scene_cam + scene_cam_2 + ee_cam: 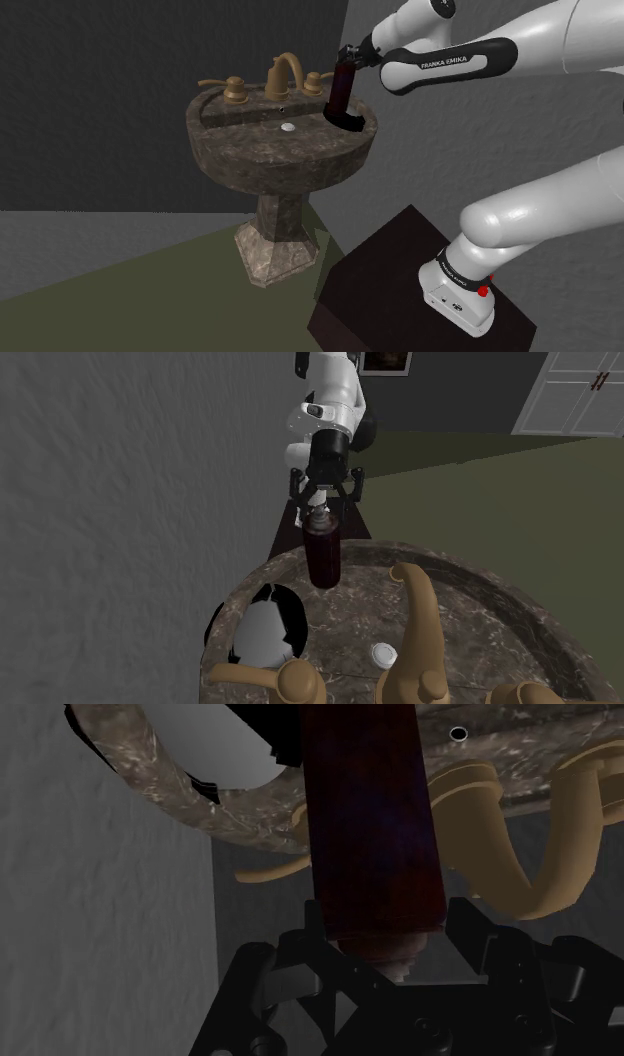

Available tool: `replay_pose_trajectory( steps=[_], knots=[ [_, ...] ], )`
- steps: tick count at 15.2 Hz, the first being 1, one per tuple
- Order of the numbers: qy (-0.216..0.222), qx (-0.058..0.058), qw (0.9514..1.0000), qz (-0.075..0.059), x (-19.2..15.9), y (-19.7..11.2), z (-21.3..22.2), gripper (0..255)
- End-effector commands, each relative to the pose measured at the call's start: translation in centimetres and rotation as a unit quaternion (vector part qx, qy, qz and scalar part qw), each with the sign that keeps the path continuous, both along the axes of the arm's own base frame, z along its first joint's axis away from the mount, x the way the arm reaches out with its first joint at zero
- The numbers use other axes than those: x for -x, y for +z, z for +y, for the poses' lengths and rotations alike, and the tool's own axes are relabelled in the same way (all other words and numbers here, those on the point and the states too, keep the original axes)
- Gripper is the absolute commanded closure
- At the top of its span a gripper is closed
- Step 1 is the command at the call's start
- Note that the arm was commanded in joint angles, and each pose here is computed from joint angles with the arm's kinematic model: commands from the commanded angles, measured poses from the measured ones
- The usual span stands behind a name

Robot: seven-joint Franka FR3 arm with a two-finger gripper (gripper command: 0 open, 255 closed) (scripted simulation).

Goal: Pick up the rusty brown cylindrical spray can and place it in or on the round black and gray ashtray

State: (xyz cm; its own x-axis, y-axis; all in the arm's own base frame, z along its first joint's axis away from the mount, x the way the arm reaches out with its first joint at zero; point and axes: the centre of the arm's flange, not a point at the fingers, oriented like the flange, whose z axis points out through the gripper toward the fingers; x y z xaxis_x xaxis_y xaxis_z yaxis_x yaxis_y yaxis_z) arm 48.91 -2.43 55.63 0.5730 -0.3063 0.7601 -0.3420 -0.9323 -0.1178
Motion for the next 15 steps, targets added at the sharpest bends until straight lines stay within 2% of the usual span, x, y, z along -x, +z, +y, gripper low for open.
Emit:
replay_pose_trajectory(
  steps=[1,3,15],
  knots=[
    [0.000,0.000,1.0000,0.000,0.0,1.1,0.1,255],
    [0.000,0.000,1.0000,0.000,0.0,2.0,0.1,255],
    [0.000,0.000,1.0000,0.000,-5.5,8.0,-13.5,255]
  ],
)
